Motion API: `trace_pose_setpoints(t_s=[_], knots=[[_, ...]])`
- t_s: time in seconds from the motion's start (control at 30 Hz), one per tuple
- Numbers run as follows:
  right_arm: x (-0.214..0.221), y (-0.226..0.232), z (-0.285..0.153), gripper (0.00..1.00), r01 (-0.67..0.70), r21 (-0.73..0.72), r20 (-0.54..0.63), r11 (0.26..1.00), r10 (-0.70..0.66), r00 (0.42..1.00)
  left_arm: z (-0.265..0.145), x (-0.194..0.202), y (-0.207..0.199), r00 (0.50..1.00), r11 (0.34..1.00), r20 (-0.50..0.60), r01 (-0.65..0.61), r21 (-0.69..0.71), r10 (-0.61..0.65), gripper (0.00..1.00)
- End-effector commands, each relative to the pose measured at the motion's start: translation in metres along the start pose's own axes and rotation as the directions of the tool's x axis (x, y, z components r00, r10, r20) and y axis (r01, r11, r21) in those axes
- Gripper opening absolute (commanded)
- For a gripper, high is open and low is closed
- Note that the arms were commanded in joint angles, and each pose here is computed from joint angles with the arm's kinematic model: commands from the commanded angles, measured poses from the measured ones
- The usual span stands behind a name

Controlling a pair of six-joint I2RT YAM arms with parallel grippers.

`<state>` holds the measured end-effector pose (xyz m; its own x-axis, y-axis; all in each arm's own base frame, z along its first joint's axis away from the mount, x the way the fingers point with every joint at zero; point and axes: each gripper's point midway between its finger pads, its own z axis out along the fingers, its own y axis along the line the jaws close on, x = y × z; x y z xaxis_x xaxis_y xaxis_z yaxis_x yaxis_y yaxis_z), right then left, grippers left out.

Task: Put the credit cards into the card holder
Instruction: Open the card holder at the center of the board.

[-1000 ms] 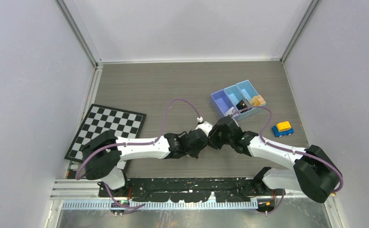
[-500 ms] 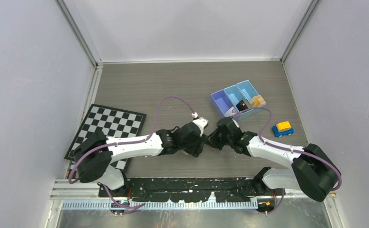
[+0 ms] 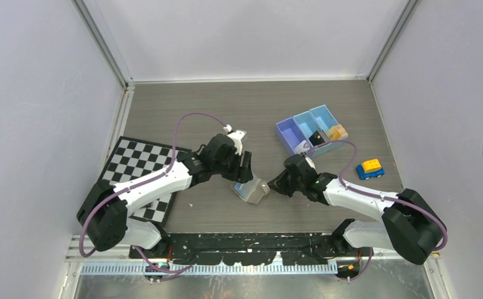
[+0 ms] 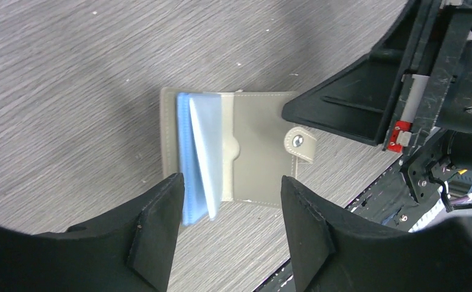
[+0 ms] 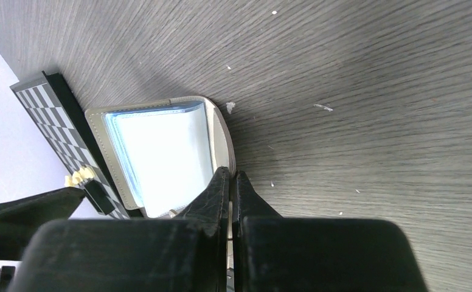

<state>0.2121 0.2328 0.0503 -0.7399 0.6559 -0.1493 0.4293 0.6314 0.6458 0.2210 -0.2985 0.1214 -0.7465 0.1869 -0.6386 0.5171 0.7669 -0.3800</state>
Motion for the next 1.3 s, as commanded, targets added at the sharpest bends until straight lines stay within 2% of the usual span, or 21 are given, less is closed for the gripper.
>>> trace_pose_setpoints(t_s=[0.0,0.27,0.4,0.57,0.9,1.13,1.27], knots=[[-0.006,-0.003,0.000,0.00,0.019,0.006,0.040,1.000,-0.020,0.999,-0.009,0.003,0.012,0.998,0.999,-0.023,0.051,0.012,-0.051,0.58],[-0.005,-0.002,0.000,0.01,0.025,0.006,0.034,1.000,-0.025,0.999,0.000,0.015,0.034,0.989,0.991,-0.068,0.131,-0.026,-0.133,0.50],[-0.005,-0.003,0.001,0.00,0.024,0.008,0.032,1.000,-0.024,0.999,0.005,0.018,0.039,0.980,0.982,-0.066,0.188,-0.023,-0.189,0.38],[-0.005,-0.001,0.000,0.01,0.026,0.004,0.033,1.000,-0.026,0.999,0.011,0.024,0.042,0.975,0.978,-0.085,0.205,-0.026,-0.207,0.35],[-0.005,-0.001,0.000,0.01,0.029,0.004,0.031,1.000,-0.029,0.999,0.016,0.030,0.046,0.972,0.976,-0.093,0.213,-0.031,-0.215,0.21],[-0.006,-0.003,0.002,0.01,0.040,0.015,0.034,0.999,-0.041,0.999,0.018,0.030,0.038,0.971,0.975,-0.098,0.221,0.027,-0.218,0.10],[-0.008,-0.010,0.007,0.01,0.062,0.040,0.048,0.997,-0.064,0.997,0.020,0.028,0.025,0.969,0.966,-0.098,0.235,0.108,-0.225,0.06]])
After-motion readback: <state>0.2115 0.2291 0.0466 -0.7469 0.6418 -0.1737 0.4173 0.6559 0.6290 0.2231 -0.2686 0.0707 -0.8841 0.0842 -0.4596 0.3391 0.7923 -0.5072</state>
